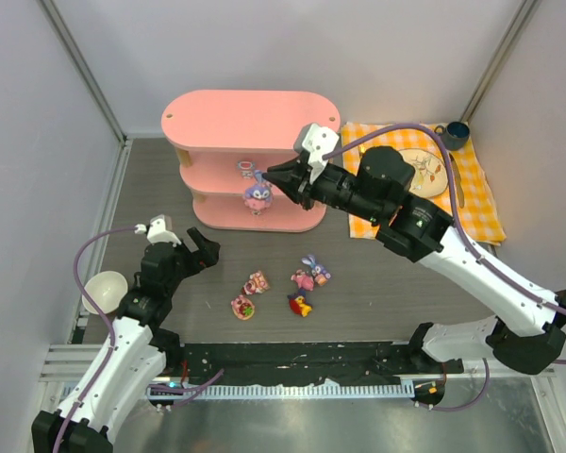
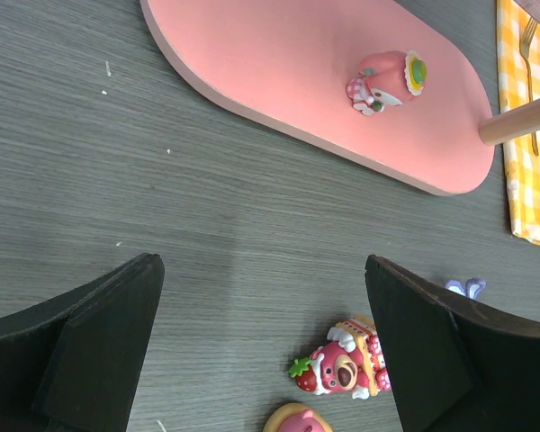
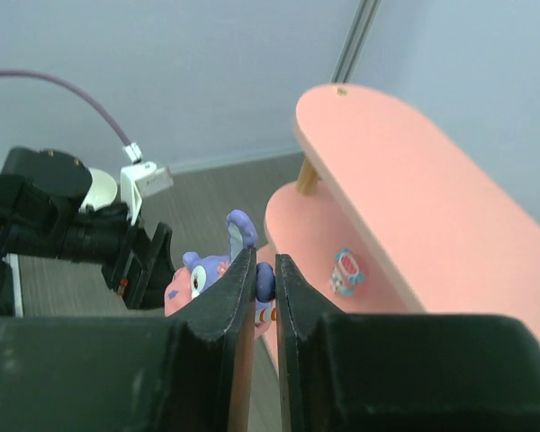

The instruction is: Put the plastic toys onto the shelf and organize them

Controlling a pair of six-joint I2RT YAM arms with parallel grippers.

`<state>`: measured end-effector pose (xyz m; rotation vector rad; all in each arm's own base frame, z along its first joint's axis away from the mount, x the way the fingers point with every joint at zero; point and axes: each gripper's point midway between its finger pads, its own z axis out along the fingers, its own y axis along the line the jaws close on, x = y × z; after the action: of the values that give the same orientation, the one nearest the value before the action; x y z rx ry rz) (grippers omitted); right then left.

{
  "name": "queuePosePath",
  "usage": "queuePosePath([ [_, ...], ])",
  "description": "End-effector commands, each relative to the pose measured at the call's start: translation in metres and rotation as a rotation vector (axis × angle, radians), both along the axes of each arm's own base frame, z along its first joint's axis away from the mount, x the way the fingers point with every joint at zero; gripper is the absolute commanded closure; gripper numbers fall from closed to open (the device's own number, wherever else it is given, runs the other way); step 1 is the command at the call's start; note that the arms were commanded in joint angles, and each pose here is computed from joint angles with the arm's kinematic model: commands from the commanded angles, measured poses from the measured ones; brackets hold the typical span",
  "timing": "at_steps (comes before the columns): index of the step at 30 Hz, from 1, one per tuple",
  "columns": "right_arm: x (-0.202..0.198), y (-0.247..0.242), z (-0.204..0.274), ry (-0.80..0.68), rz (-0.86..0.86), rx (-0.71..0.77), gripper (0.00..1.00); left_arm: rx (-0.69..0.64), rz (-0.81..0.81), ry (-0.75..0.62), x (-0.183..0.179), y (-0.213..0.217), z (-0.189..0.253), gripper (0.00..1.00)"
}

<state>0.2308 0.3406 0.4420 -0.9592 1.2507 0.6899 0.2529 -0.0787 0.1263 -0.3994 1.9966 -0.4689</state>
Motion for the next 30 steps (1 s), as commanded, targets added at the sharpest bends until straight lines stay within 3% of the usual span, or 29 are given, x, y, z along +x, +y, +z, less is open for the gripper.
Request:
queuePosePath([
  [1, 0.003, -0.002, 0.055, -0.114, 0.006, 0.052, 0.99, -0.024, -0.016, -0.048, 0.005, -0.005, 0.011, 0.00],
  [14, 0.057, 0.015, 0.110, -0.202, -0.038, 0.103, 0.99, -0.029, -0.022, -0.047, 0.005, -0.007, 0.011, 0.00],
  [30, 0.142, 0.029, 0.098, -0.190, -0.020, 0.089, 0.99, -0.042, -0.039, -0.056, 0.006, -0.011, 0.012, 0.00],
])
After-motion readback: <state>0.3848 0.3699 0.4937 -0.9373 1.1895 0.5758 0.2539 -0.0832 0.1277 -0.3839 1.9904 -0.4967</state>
